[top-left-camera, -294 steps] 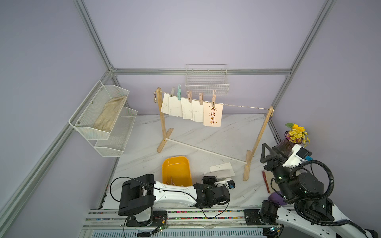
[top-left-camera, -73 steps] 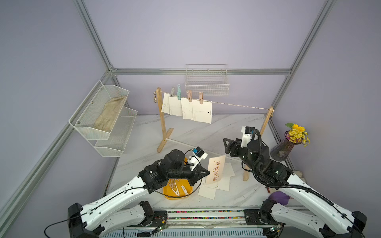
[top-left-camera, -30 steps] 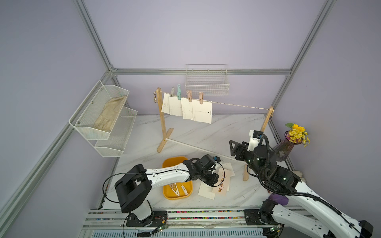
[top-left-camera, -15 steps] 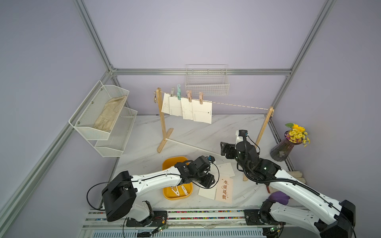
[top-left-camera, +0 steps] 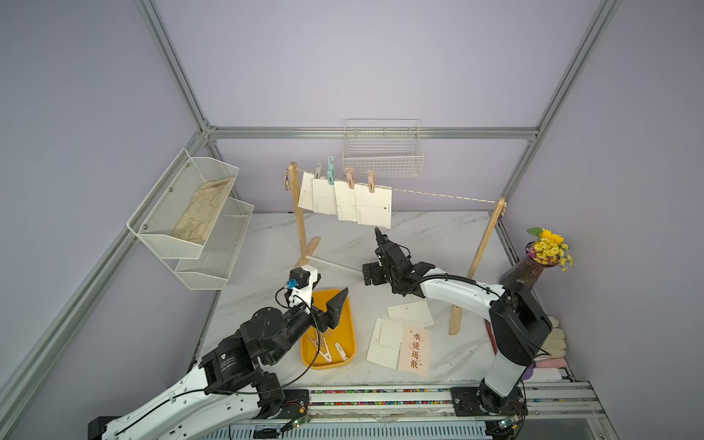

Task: Remove the postcards from the strings
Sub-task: Adjust the clothesline at the center of the board.

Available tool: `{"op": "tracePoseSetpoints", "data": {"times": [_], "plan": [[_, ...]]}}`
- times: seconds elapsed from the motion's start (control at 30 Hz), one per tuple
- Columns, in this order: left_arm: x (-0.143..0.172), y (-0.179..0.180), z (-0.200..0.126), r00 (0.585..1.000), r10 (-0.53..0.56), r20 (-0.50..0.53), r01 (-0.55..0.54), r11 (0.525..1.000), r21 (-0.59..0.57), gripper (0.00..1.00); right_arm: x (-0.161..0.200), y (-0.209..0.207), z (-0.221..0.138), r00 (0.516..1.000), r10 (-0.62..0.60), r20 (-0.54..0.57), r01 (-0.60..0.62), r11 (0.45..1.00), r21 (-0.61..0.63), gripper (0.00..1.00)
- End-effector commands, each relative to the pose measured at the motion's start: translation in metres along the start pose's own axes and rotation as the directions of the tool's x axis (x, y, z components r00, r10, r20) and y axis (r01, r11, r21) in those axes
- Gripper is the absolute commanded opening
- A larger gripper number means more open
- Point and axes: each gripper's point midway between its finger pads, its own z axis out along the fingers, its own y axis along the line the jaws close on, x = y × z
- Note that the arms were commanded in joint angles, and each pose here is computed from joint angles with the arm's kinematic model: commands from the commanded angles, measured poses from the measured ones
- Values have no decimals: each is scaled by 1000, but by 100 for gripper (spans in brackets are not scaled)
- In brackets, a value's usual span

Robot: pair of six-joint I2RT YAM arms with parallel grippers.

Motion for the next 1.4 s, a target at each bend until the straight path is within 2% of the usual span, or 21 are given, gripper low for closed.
{"op": "tracePoseSetpoints", "data": {"times": [0.0,0.13,0.33,0.57,0.8,1.07,1.37], "plan": [[15,20,2,993,116,-11,-116,987,-108,86,-14,21,28,988,-153,9,153,986,-64,97],[20,22,2,993,119,-9,-119,986,-116,89,-15,30,69,971,-235,-34,232,970,-64,95],[28,17,10,989,139,-45,-143,984,-106,91,-13,49,103,956,-281,-83,269,954,-132,86],[33,18,15,988,141,-65,-148,982,-117,93,4,65,113,938,-330,-103,299,924,-238,75],[36,17,20,987,141,-83,-150,981,-121,96,22,73,121,905,-413,-102,364,876,-317,53],[40,16,23,985,143,-98,-155,981,-120,99,36,62,126,869,-481,-114,430,849,-306,27],[39,16,24,985,142,-100,-153,981,-116,100,45,47,111,856,-500,-128,452,846,-283,25]]}}
